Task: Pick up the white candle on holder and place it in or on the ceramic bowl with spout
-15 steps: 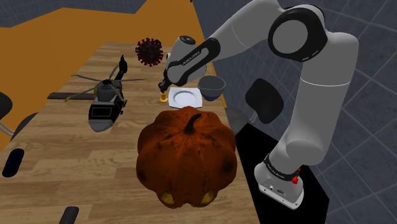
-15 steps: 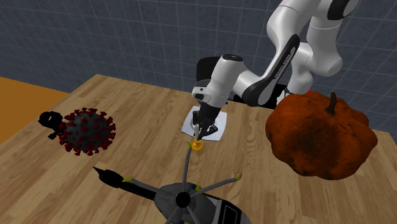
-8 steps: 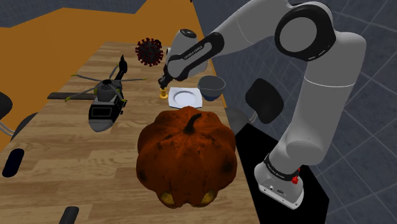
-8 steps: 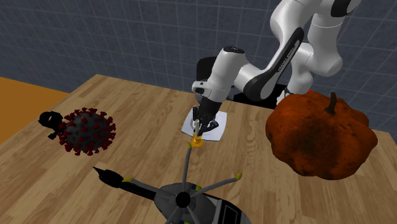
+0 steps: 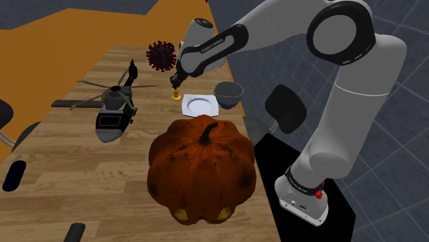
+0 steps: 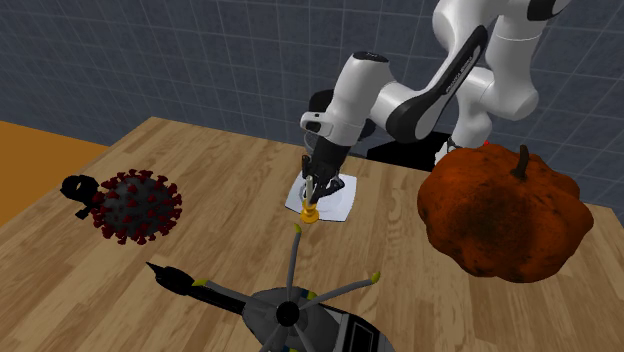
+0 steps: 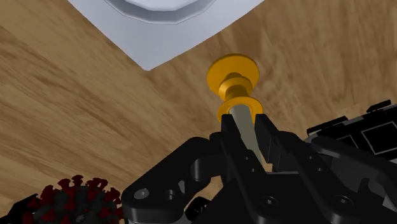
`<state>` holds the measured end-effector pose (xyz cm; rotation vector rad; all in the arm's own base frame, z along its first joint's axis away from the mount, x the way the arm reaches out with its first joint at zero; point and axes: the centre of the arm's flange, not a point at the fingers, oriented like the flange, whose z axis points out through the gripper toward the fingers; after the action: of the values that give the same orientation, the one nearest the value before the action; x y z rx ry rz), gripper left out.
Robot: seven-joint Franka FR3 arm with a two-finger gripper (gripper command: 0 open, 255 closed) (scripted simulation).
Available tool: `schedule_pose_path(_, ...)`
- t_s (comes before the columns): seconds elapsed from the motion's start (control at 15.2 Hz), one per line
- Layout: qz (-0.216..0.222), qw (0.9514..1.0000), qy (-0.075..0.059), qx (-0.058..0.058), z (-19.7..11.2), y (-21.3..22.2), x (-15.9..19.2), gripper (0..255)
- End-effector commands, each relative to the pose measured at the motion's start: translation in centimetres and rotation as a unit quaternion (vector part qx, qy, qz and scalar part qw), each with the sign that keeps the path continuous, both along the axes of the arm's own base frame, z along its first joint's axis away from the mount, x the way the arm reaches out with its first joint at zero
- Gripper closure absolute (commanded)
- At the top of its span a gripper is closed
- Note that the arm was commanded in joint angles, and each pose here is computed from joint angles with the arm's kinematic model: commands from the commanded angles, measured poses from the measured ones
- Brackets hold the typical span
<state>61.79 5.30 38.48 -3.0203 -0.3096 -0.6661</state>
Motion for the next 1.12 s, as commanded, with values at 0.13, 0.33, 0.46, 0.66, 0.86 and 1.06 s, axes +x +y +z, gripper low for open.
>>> schedule_pose_path(0.13, 0.000, 1.0000, 0.000, 0.000, 2.1, 0.0, -0.1, 255)
schedule_pose_path(0.33, 0.000, 1.0000, 0.000, 0.000, 3.7, 0.0, -0.1, 255)
schedule_pose_path(0.46, 0.000, 1.0000, 0.000, 0.000, 4.8, 0.0, -0.1, 255)
schedule_pose_path(0.66, 0.000, 1.0000, 0.000, 0.000, 6.4, 0.0, -0.1, 255)
schedule_pose_path(0.86, 0.000, 1.0000, 0.000, 0.000, 7.9, 0.0, -0.1, 255)
schedule_pose_path(1.06, 0.000, 1.0000, 0.000, 0.000, 9.5, 0.0, -0.1, 255)
